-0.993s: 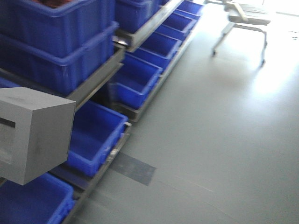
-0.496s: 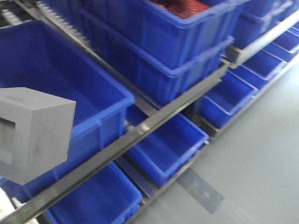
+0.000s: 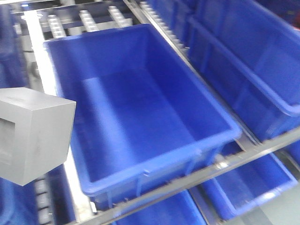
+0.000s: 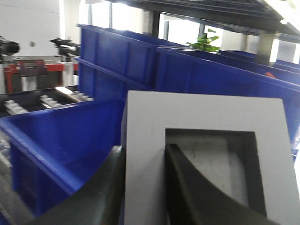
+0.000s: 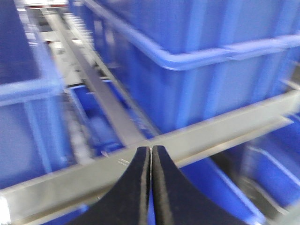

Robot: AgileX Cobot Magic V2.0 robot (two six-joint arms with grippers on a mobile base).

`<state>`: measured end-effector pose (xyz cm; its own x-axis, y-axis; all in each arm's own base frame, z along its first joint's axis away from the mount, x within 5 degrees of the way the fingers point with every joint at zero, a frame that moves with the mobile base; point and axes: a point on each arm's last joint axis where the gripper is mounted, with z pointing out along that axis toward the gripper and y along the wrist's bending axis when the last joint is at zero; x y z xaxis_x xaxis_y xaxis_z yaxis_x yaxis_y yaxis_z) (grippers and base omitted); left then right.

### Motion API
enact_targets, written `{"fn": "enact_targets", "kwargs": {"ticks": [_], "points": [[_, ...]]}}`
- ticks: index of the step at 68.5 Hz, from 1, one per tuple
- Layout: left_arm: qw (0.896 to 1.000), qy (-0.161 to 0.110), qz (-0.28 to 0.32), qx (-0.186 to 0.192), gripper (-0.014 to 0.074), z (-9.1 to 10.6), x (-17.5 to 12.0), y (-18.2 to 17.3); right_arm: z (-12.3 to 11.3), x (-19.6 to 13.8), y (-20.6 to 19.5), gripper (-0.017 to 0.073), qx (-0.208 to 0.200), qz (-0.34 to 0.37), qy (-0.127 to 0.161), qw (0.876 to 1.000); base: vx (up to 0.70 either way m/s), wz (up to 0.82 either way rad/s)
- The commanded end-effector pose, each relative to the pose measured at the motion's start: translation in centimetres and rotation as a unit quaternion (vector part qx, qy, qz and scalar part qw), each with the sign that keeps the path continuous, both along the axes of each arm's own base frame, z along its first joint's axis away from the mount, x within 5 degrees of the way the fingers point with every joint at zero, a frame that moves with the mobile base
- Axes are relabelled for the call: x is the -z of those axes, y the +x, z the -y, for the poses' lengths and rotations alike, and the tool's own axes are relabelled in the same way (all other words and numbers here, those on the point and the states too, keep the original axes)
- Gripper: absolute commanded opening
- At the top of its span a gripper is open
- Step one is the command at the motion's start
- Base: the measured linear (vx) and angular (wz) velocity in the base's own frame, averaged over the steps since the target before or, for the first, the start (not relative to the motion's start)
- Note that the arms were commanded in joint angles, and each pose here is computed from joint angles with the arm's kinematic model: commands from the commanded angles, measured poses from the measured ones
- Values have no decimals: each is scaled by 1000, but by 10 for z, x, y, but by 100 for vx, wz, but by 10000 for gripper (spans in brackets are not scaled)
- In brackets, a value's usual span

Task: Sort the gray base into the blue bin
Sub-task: 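Position the base in front of the two blue bins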

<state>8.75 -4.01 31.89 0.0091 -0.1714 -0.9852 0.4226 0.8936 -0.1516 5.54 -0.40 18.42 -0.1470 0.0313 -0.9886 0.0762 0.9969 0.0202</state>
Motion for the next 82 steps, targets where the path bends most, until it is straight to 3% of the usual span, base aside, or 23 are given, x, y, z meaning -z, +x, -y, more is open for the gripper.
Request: {"fn": "enact_targets", "kwargs": {"ticks": [1, 82], "points": [[997, -35, 62, -1, 2, -2, -20, -3, 0, -7, 0, -5, 2, 40, -13, 999, 12, 51], [997, -35, 62, -1, 2, -2, -20, -3, 0, -7, 0, -5, 2, 40, -13, 999, 6, 28]]}}
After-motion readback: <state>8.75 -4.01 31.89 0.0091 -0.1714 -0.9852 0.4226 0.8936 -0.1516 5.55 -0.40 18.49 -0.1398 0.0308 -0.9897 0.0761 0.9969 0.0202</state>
